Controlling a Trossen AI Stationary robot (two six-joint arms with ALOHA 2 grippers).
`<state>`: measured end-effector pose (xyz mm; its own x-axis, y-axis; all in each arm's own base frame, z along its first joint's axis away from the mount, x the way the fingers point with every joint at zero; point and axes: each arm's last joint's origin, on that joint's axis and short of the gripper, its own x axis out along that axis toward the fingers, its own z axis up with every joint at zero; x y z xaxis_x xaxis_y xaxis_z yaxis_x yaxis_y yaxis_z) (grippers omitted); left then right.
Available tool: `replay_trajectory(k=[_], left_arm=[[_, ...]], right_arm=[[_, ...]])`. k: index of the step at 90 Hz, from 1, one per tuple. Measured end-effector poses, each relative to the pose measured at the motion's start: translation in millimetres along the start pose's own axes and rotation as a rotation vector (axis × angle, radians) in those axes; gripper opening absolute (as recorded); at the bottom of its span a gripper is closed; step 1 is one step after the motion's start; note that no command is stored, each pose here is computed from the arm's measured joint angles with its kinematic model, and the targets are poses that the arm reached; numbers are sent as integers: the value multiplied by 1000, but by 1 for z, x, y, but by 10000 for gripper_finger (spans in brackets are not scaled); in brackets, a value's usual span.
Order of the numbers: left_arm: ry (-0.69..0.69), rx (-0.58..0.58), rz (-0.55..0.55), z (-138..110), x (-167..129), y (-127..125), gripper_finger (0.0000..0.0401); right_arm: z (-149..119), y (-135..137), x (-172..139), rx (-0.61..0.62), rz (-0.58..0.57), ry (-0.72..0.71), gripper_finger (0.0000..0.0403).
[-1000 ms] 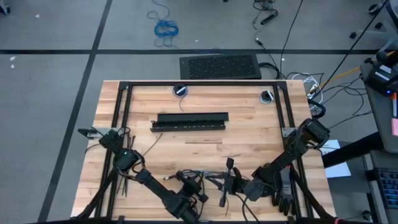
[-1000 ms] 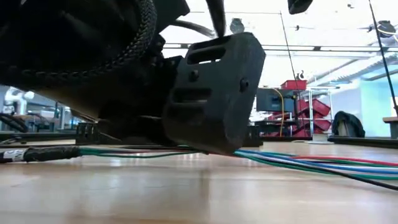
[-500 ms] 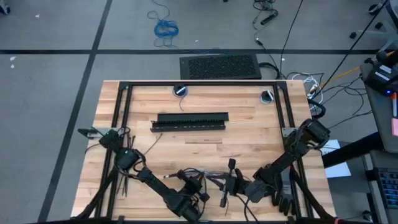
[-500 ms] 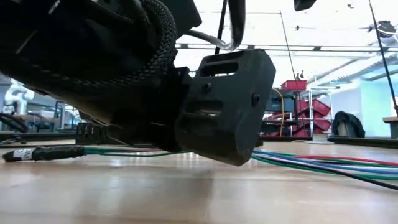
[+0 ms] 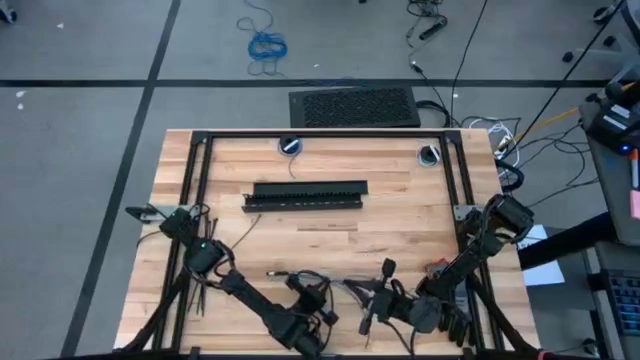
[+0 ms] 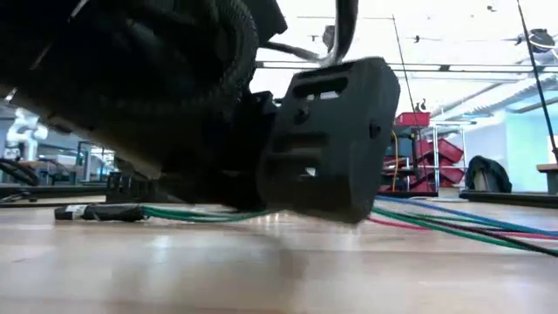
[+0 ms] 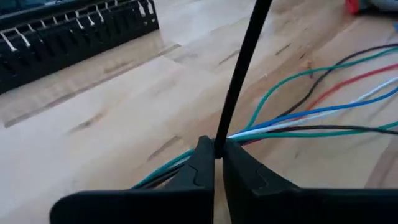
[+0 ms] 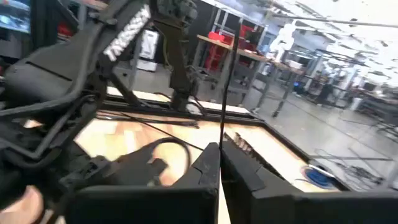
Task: Ziptie cables
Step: Wrap the cable wires with zip tie
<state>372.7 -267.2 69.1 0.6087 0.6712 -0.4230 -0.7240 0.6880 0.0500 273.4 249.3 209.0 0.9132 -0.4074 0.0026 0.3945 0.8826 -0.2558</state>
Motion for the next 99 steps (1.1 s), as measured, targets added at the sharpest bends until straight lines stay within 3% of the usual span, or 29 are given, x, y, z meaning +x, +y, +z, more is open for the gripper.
replay_trajectory(k=[16, 46, 63, 87, 99], left_arm=[[3, -11, -3, -13, 1, -1, 12], [23, -18, -17, -17, -1, -2, 4], [17, -18, -23, -17, -4, -3, 4], [44, -1, -89, -5, -30, -7, 2], [1, 25, -124, 11, -52, -6, 2]], right_arm=[[0, -1, 0, -7, -23, 3, 0], [14, -6, -1, 42, -43, -32, 0], [10, -6, 2, 2, -48, -23, 0], [-24, -8, 20, -30, -65, 116, 2], [-39, -13, 29, -13, -39, 193, 30]])
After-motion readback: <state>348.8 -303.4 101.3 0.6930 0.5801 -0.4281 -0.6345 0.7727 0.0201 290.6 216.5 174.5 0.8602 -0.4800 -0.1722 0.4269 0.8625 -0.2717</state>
